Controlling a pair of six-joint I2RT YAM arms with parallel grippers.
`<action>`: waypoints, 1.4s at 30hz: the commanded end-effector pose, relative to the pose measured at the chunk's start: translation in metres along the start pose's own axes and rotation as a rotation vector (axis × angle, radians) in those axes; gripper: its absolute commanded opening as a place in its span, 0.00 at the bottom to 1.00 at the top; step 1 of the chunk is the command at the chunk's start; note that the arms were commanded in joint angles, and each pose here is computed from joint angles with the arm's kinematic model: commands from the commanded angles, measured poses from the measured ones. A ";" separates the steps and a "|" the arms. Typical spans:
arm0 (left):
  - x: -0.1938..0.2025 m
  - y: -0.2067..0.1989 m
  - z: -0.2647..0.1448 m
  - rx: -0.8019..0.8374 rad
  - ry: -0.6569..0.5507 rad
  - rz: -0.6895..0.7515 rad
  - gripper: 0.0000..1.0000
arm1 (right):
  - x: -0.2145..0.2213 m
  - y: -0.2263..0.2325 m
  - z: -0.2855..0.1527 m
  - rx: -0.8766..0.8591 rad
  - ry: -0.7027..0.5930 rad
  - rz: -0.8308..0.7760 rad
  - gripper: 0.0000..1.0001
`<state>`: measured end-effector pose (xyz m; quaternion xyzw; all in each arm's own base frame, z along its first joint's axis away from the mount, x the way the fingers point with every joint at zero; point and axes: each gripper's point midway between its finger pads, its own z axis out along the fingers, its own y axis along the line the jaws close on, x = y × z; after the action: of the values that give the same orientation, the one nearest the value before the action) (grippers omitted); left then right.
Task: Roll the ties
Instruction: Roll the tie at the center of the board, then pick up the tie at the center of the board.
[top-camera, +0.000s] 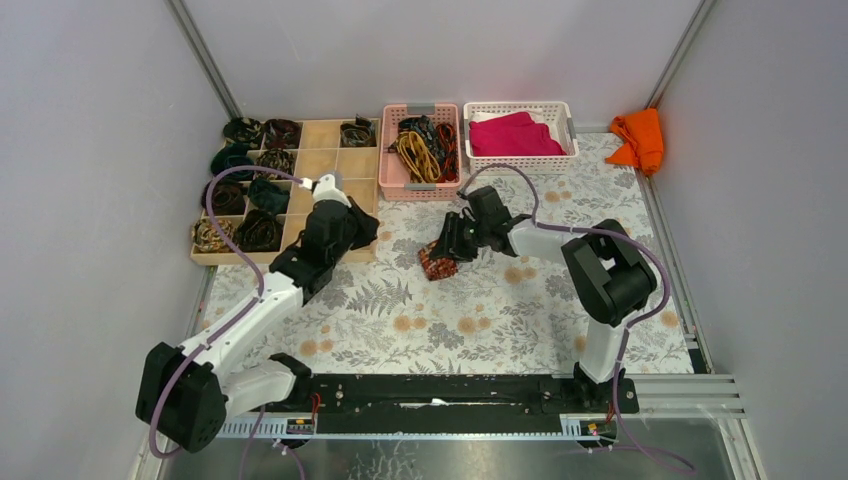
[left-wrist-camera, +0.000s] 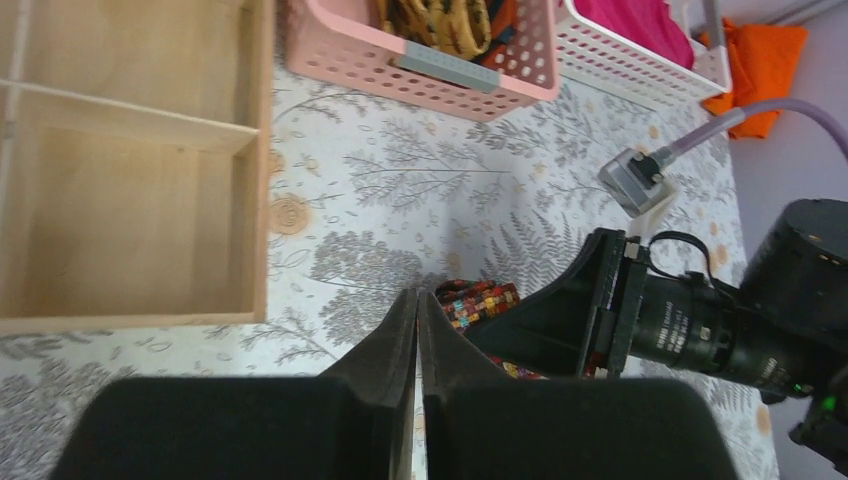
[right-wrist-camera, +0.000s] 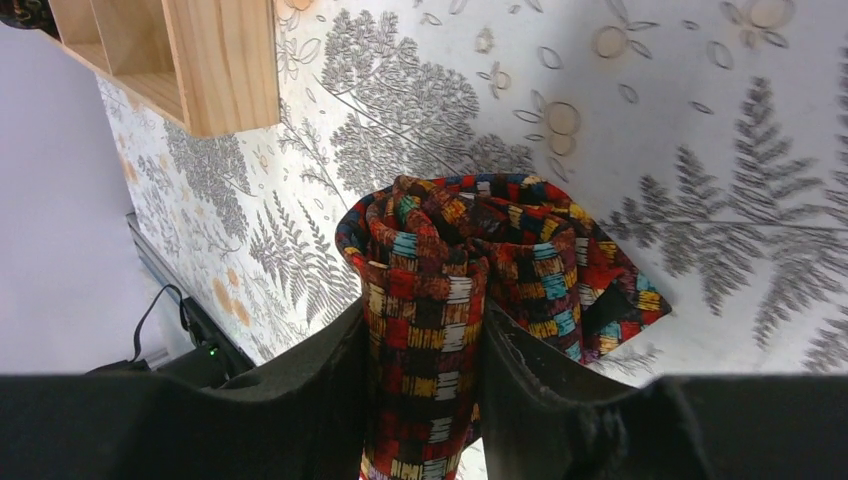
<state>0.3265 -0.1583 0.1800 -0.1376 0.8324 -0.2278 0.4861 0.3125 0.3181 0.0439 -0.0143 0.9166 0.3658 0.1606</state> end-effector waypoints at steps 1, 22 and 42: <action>-0.005 -0.030 0.008 0.142 -0.021 0.010 0.07 | 0.005 -0.014 -0.012 -0.015 0.020 0.035 0.46; 0.036 -0.083 0.029 0.222 0.048 0.116 0.07 | -0.008 -0.042 -0.039 0.051 -0.013 -0.028 0.64; 0.059 -0.101 0.046 0.255 0.087 0.170 0.06 | -0.020 -0.050 -0.067 -0.012 -0.034 -0.049 0.74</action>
<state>0.3275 -0.2729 0.1440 -0.0017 0.8494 -0.2803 0.4472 0.3240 0.2401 0.0534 -0.0139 0.9138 0.3649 0.1780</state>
